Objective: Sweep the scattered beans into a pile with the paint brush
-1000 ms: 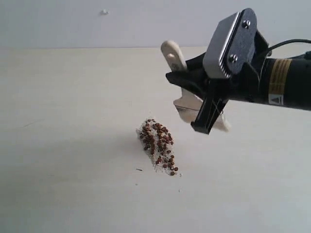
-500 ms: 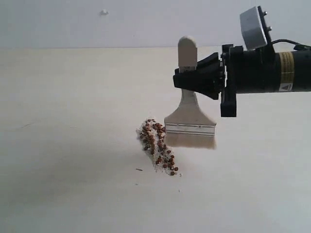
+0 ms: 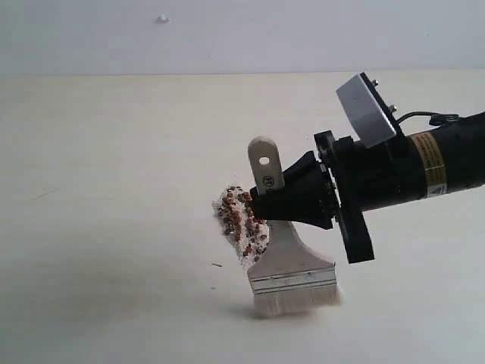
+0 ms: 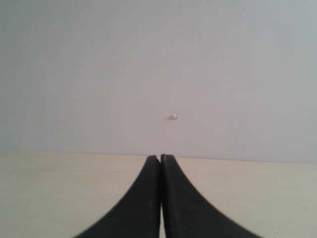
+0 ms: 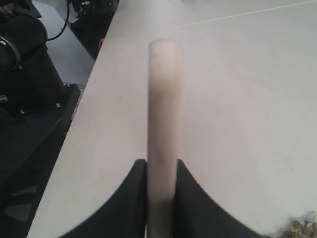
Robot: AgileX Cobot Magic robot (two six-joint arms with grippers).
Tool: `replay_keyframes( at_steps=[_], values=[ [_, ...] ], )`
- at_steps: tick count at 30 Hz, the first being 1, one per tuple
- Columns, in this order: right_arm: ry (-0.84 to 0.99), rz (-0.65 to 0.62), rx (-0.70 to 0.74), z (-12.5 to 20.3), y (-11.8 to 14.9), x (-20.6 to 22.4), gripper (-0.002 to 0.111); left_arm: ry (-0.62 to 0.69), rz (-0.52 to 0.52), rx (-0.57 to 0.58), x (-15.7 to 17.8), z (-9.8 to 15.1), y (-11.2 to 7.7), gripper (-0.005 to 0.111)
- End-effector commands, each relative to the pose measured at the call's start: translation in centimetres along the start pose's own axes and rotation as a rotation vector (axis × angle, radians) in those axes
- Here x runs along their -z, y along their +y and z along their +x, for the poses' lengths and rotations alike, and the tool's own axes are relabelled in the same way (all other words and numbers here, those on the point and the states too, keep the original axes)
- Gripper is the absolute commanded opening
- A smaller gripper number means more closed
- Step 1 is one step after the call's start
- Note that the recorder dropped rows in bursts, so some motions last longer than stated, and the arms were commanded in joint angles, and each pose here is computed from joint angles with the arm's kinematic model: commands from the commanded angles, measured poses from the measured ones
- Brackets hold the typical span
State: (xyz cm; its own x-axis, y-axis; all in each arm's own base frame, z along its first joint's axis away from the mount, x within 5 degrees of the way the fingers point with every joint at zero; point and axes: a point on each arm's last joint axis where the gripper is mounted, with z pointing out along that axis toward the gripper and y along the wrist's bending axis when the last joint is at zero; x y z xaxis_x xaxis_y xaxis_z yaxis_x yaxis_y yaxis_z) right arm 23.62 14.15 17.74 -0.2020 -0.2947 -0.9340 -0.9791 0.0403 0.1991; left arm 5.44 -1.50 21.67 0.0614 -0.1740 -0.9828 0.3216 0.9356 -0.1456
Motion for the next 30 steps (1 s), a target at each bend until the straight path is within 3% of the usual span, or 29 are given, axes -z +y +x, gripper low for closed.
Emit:
replay_keyframes(
  at_steps=[1, 9, 18, 30],
  values=[
    [-0.015, -0.043, 0.007, 0.2, 0.6, -1.5, 0.0, -0.004, -0.001, 0.004, 0.1, 0.1, 0.0, 0.0],
    [-0.035, -0.014, 0.058, 2.9, -1.9, -3.1, 0.0, -0.004, -0.001, 0.004, 0.1, 0.1, 0.0, 0.0],
    [-0.058, 0.001, 0.082, 2.0, -6.3, -4.4, 0.0, -0.004, -0.001, 0.004, 0.1, 0.1, 0.0, 0.0],
    [-0.078, 0.015, 0.104, 0.7, -7.2, -4.3, 0.0, -0.004, -0.001, 0.004, 0.1, 0.1, 0.0, 0.0]
  ],
)
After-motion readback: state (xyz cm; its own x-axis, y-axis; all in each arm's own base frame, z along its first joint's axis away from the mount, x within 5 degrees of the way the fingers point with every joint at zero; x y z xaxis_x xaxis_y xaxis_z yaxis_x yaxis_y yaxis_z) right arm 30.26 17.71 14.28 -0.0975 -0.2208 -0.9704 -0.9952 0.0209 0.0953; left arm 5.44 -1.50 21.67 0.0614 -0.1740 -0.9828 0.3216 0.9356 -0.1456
